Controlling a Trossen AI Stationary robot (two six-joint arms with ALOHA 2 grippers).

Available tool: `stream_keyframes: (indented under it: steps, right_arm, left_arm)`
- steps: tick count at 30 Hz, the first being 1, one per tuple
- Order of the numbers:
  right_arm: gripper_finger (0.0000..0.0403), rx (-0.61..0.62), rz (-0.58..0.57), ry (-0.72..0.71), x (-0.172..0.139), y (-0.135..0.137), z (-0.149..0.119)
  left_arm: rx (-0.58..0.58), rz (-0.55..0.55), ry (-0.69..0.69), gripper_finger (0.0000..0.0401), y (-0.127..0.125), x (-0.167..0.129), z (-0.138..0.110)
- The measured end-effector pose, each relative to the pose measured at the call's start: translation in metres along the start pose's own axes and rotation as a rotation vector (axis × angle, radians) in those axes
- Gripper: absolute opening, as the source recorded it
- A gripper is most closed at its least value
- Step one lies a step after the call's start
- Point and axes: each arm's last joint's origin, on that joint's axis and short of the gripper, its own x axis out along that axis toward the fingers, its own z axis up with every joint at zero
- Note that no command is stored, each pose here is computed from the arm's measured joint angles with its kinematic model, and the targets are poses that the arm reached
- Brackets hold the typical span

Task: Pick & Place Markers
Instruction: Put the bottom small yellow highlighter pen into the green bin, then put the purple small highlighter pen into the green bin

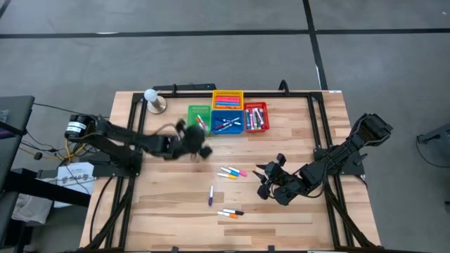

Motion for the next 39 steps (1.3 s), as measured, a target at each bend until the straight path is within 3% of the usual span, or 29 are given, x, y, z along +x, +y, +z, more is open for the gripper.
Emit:
stream_keyframes:
  steps: [3, 6, 13, 19, 23, 28, 33, 36, 39]
  right_arm:
    - [0.0118, 0.005, -0.01, 0.001, 0.002, -0.002, 0.001]
    - [0.0118, -0.007, -0.016, 0.001, 0.004, -0.003, 0.002]
    - [0.0118, -0.02, -0.019, 0.004, 0.004, -0.003, 0.002]
    - [0.0118, -0.022, -0.017, 0.005, 0.003, -0.003, 0.001]
    - [0.0118, -0.023, -0.015, 0.006, 0.003, -0.003, 0.001]
    - [0.0118, -0.014, -0.007, 0.01, 0.003, -0.003, 0.0]
    - [0.0118, 0.013, 0.011, 0.036, 0.004, -0.005, -0.004]
    - [0.0118, -0.027, 0.065, 0.032, 0.002, 0.0, -0.005]
    - [0.0118, -0.089, 0.154, -0.021, -0.004, 0.011, -0.001]
  left_arm:
    - [-0.046, 0.13, 0.017, 0.0049, 0.03, 0.025, 0.008]
    - [-0.091, 0.17, 0.062, 0.0052, 0.06, 0.049, 0.01]
    - [-0.233, 0.026, 0.086, 0.0065, 0.111, 0.081, 0.015]
    - [-0.275, -0.029, 0.094, 0.0075, 0.121, 0.085, 0.015]
    - [-0.257, -0.058, 0.104, 0.0083, 0.113, 0.082, 0.014]
    - [-0.192, -0.181, 0.144, 0.0084, 0.088, 0.065, 0.014]
    - [-0.106, -0.369, 0.151, 0.0079, 0.038, 0.028, 0.006]
    - [-0.049, -0.5, 0.16, 0.0078, 0.003, -0.001, -0.014]
    - [-0.07, -0.619, 0.121, 0.0078, -0.026, -0.034, -0.039]
